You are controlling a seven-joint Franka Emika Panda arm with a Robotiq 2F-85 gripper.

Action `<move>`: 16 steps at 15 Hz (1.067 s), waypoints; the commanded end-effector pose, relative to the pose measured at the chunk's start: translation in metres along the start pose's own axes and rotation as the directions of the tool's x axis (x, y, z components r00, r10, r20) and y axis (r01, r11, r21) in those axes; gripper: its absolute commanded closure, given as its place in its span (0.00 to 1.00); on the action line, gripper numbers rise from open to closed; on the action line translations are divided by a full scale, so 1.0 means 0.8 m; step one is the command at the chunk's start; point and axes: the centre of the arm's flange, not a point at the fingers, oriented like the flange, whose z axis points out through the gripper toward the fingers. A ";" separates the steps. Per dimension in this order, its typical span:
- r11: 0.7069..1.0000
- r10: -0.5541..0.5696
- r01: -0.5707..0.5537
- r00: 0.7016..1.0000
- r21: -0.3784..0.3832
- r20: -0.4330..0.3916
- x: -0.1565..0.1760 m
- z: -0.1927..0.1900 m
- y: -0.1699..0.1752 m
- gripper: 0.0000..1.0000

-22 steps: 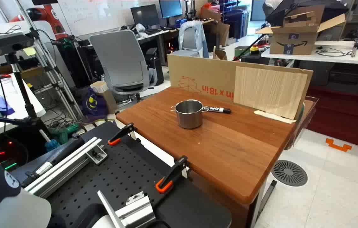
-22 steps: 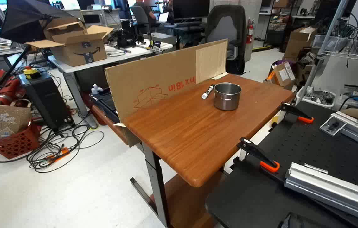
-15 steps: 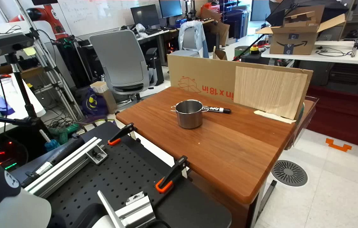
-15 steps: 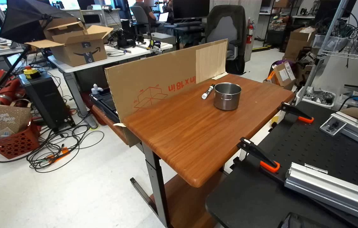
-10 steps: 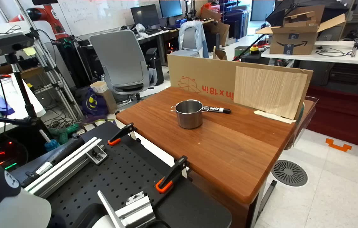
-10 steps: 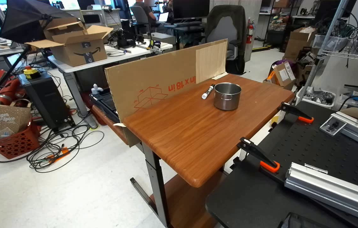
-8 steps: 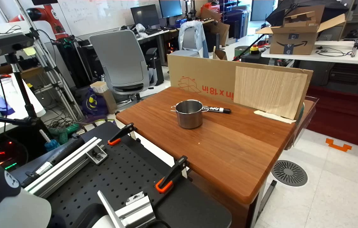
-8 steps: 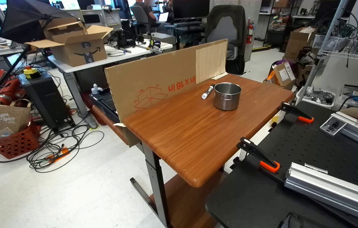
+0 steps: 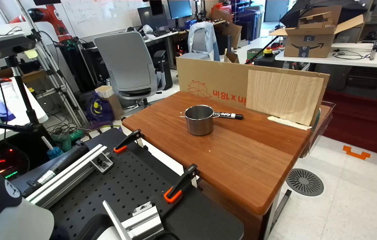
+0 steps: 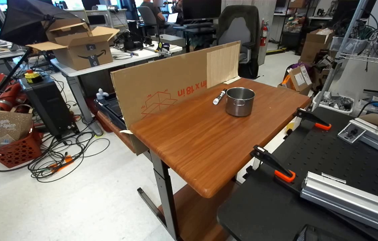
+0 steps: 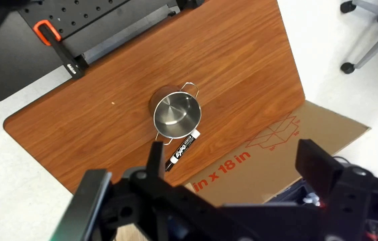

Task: Put the marker inside the silver cup

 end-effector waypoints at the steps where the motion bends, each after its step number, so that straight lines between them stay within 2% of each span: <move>1: 0.983 0.185 -0.184 0.983 0.015 -0.025 0.053 0.043 -0.013 0.00; 4: 0.945 0.325 -0.326 0.943 -0.005 -0.077 0.094 0.079 -0.009 0.00; 8: 0.885 0.462 -0.465 0.882 -0.018 -0.090 0.139 0.120 -0.001 0.00; 16: 0.750 0.648 -0.659 0.751 -0.065 -0.128 0.223 0.216 0.009 0.00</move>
